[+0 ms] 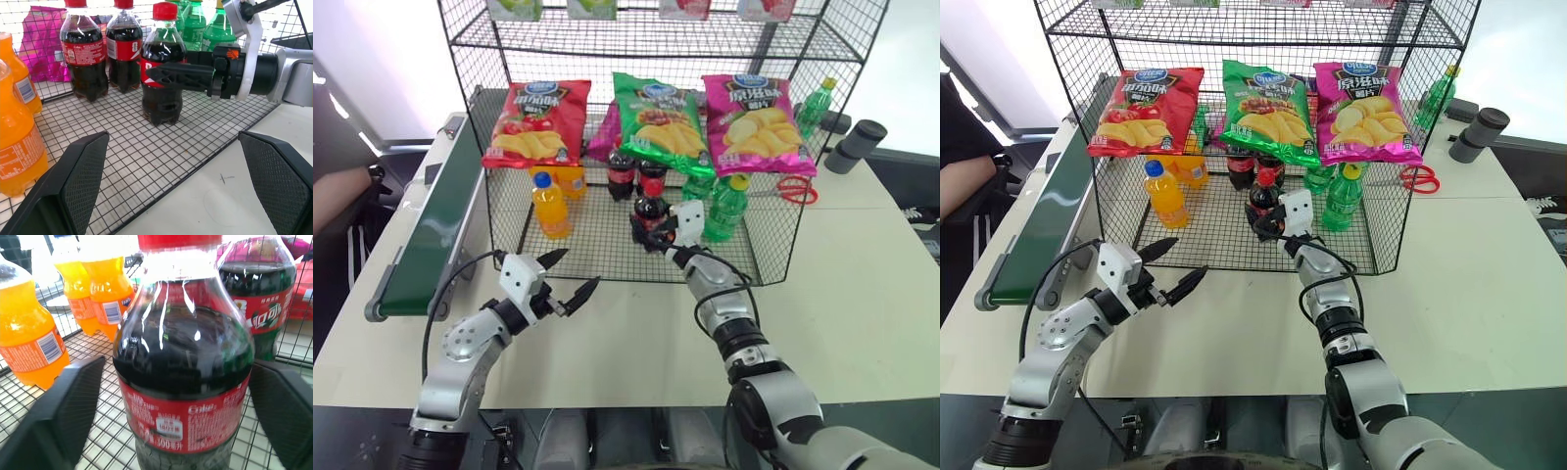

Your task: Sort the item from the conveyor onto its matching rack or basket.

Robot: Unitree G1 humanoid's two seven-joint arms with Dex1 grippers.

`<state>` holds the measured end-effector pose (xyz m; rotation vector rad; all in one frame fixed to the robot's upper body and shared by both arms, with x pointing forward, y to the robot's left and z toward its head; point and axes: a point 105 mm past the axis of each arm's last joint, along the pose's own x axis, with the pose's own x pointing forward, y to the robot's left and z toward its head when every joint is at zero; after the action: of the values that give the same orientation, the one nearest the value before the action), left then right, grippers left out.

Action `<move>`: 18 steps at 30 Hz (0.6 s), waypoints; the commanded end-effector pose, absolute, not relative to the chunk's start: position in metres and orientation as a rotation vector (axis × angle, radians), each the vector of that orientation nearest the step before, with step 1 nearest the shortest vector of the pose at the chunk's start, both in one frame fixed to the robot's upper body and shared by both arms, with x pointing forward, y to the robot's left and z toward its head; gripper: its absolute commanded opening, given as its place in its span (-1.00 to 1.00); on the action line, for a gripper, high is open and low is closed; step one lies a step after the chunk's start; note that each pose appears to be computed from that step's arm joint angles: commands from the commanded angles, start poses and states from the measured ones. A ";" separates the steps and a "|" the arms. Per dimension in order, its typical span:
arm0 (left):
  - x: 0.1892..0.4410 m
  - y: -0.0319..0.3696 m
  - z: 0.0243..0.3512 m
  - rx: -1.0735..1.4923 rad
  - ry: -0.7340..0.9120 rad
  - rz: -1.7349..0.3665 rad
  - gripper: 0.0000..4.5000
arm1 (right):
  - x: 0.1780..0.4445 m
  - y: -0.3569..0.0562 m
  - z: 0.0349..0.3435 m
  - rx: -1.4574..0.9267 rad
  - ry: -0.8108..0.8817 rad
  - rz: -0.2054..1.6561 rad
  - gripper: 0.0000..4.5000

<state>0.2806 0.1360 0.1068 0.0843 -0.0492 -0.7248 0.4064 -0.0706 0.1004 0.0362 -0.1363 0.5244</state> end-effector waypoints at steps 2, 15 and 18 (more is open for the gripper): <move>0.282 0.131 0.116 0.092 -0.084 -0.741 1.00 | 0.398 -0.085 0.127 -0.061 -0.258 0.549 0.97; 0.285 0.156 0.110 0.124 -0.018 -0.691 1.00 | 0.305 -0.187 0.133 -0.278 -0.094 0.711 0.97; 0.288 0.173 0.106 0.149 0.023 -0.652 1.00 | 0.289 -0.209 0.137 -0.304 -0.043 0.696 0.97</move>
<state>0.2854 0.1591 0.1001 0.1356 0.0296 -0.6842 0.2960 -0.2036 0.1177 -0.2963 0.0023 0.6923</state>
